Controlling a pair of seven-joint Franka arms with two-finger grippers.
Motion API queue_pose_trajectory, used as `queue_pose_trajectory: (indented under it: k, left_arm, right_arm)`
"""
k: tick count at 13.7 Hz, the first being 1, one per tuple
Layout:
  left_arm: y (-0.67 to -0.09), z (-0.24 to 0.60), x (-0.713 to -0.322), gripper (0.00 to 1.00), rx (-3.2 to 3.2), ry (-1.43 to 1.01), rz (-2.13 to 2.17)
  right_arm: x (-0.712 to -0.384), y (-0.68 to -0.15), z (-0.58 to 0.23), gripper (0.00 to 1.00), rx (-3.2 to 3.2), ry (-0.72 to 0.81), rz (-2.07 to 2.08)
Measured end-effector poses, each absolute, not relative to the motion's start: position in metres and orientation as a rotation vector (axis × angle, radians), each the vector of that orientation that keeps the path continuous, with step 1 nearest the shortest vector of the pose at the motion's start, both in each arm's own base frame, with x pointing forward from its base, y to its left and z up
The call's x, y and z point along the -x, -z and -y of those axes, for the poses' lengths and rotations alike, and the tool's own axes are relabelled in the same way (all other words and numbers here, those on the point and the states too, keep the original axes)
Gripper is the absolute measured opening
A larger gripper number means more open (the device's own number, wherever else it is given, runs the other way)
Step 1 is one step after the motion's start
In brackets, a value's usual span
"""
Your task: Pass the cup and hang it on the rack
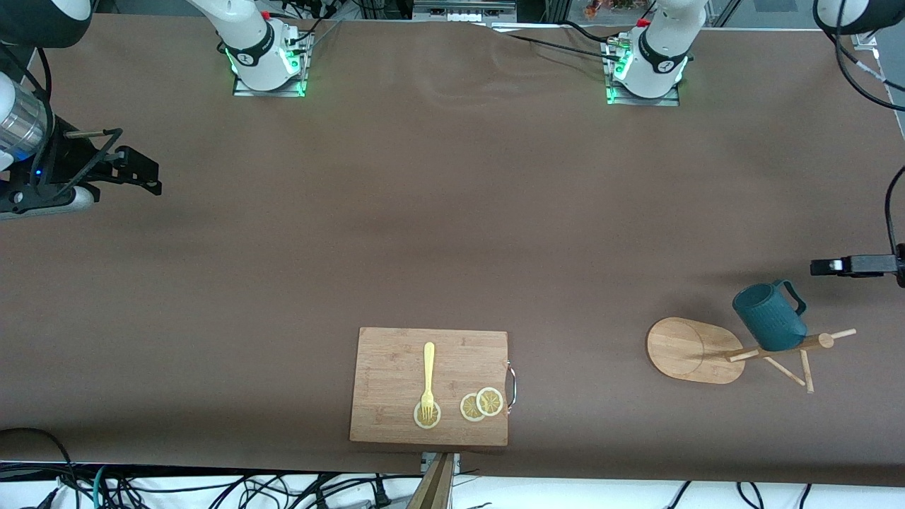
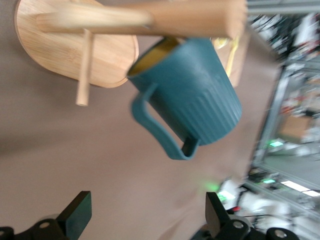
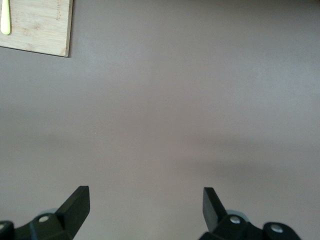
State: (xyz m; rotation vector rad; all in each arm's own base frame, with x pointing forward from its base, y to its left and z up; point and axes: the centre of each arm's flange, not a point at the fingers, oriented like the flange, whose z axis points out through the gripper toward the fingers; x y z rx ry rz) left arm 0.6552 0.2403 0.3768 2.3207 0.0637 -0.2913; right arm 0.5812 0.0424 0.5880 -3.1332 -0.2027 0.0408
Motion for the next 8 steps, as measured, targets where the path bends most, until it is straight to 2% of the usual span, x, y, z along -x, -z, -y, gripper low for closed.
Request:
queue_pose_trajectory:
  k: [4, 8]
  left_arm:
    - [-0.448, -0.135, -0.675, 1.0, -2.717, 0.368, 0.19]
    - [-0.494, -0.041, -0.678, 1.0, -2.971, 0.4, 0.381]
  right_arm:
    - [-0.581, -0.588, -0.042, 1.0, 3.133, -0.04, 0.203]
    - [-0.581, -0.588, -0.042, 1.0, 3.133, -0.04, 0.203]
